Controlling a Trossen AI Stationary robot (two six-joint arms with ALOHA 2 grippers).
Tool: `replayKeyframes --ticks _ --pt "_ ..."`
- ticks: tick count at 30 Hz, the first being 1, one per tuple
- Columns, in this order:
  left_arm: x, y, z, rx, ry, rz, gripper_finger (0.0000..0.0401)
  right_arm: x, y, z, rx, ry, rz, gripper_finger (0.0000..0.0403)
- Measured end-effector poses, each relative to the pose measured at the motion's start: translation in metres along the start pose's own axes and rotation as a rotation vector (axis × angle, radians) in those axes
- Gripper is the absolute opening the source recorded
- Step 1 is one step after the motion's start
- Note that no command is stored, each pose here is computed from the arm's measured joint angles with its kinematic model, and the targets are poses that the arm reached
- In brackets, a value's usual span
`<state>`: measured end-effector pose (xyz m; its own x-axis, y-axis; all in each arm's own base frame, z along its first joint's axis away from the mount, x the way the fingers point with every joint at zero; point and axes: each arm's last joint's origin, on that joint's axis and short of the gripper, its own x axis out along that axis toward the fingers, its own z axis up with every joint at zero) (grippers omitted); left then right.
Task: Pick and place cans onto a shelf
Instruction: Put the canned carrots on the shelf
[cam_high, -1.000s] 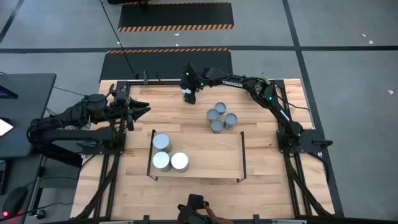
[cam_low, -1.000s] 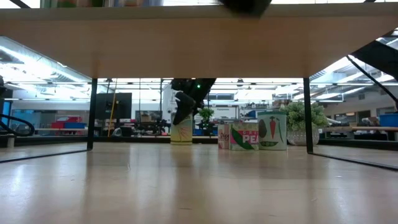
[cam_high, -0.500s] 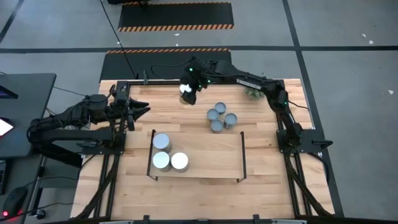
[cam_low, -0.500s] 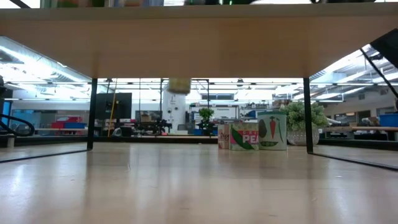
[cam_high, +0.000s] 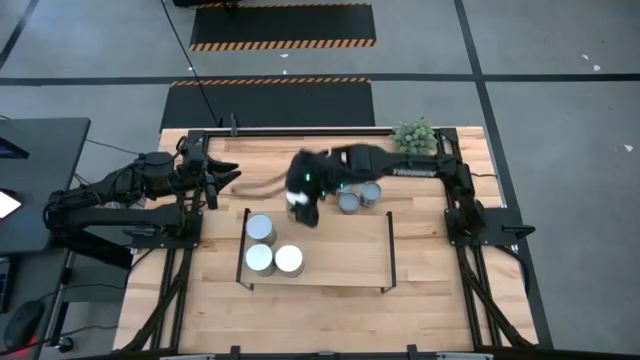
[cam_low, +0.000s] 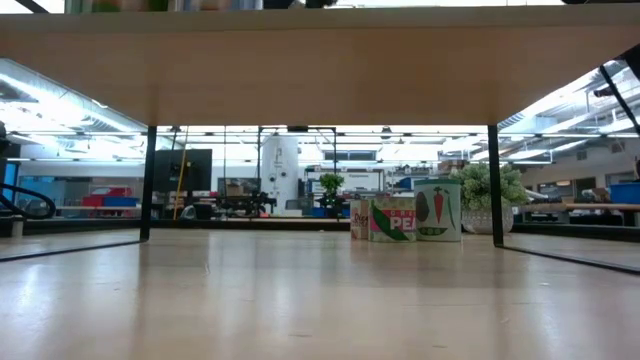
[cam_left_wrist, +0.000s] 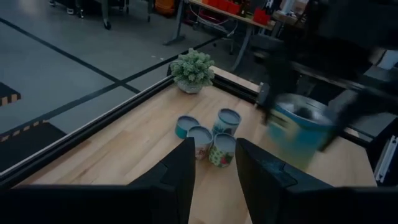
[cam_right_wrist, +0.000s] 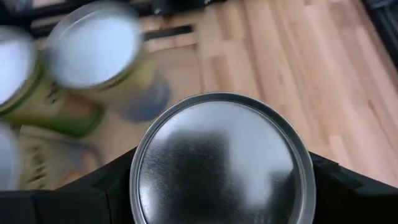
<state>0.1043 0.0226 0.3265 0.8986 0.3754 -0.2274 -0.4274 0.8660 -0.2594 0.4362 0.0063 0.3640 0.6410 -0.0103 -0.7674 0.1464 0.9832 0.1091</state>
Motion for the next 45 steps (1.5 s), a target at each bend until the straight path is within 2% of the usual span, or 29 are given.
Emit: replayKeyframes --ticks 4,8,20,35,45 --pt "0.000 0.000 0.000 0.022 0.000 0.000 0.0121 -0.001 0.030 -0.007 -0.055 0.007 0.034 0.0318" --pt "0.000 0.000 0.000 0.025 0.000 0.000 0.0121 0.005 0.042 -0.013 -0.110 0.011 0.051 0.0318" --pt "0.000 0.000 0.000 0.023 -0.001 0.000 0.0121 0.023 0.033 -0.014 -0.129 -0.005 0.047 0.0321" --pt "0.000 0.000 0.000 0.046 0.000 -0.001 0.0121 0.031 0.037 -0.017 -0.186 0.018 0.074 0.0367" --pt "0.000 0.000 0.000 0.050 -0.001 -0.001 0.0121 0.030 0.032 -0.015 -0.165 0.013 0.097 0.0381"
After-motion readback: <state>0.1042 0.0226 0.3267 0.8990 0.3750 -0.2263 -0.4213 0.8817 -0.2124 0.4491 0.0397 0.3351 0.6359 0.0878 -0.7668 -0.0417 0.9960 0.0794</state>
